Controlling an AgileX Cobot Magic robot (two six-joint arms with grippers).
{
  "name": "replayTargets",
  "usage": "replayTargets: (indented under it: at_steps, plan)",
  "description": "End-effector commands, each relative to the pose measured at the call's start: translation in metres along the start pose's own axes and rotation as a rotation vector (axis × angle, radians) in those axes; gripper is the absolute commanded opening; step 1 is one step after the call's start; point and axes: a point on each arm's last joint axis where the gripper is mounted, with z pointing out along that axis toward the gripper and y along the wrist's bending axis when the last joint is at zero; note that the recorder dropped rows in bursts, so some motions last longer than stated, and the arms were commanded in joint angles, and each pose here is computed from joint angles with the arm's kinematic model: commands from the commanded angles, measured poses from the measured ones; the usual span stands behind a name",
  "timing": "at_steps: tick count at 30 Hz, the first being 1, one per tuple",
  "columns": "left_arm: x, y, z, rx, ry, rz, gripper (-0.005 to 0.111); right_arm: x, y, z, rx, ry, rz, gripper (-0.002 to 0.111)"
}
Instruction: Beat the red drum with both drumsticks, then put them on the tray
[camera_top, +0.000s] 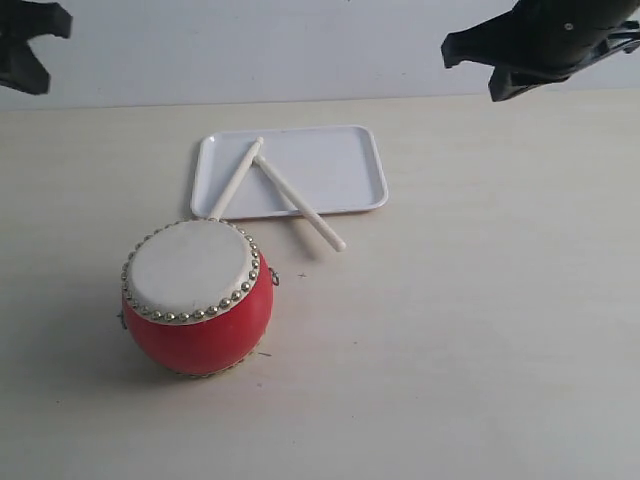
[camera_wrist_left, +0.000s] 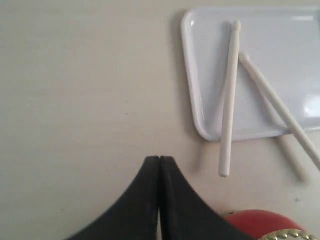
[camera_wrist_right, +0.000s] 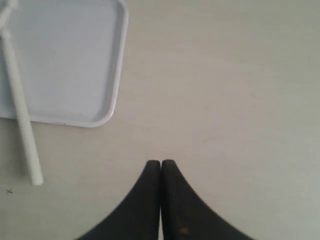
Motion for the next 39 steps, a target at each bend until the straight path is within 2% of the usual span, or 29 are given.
replayTargets:
  at_steps: [1, 3, 9, 14, 19, 22, 27, 39]
  plan:
    - [0.027, -0.003, -0.068, -0.013, -0.293, 0.008, 0.0, 0.026, -0.003, -0.057, -0.055, -0.269, 0.043, 0.0]
    - [0.044, -0.006, -0.096, -0.017, -0.421, 0.021, 0.0, 0.037, -0.004, -0.078, -0.078, -0.382, 0.06, 0.0]
    - [0.1, -0.011, -0.155, -0.016, -0.67, 0.039, 0.0, 0.076, -0.009, -0.132, -0.111, -0.612, 0.067, 0.0]
    - [0.141, -0.01, -0.171, -0.013, -0.796, 0.036, 0.0, 0.11, -0.013, -0.148, -0.123, -0.713, 0.068, 0.0]
    - [0.181, -0.004, -0.165, -0.024, -0.914, 0.03, 0.0, 0.145, -0.017, -0.139, -0.126, -0.757, 0.069, 0.0]
    - [0.201, -0.001, -0.157, -0.021, -0.928, 0.021, 0.0, 0.161, -0.019, -0.13, -0.123, -0.735, 0.07, 0.0]
    - [0.219, 0.001, -0.143, 0.032, -0.88, -0.06, 0.0, 0.17, -0.019, -0.122, -0.114, -0.66, 0.069, 0.0]
    - [0.223, 0.002, -0.138, 0.023, -0.851, -0.049, 0.0, 0.17, -0.019, -0.122, -0.115, -0.662, 0.069, 0.0]
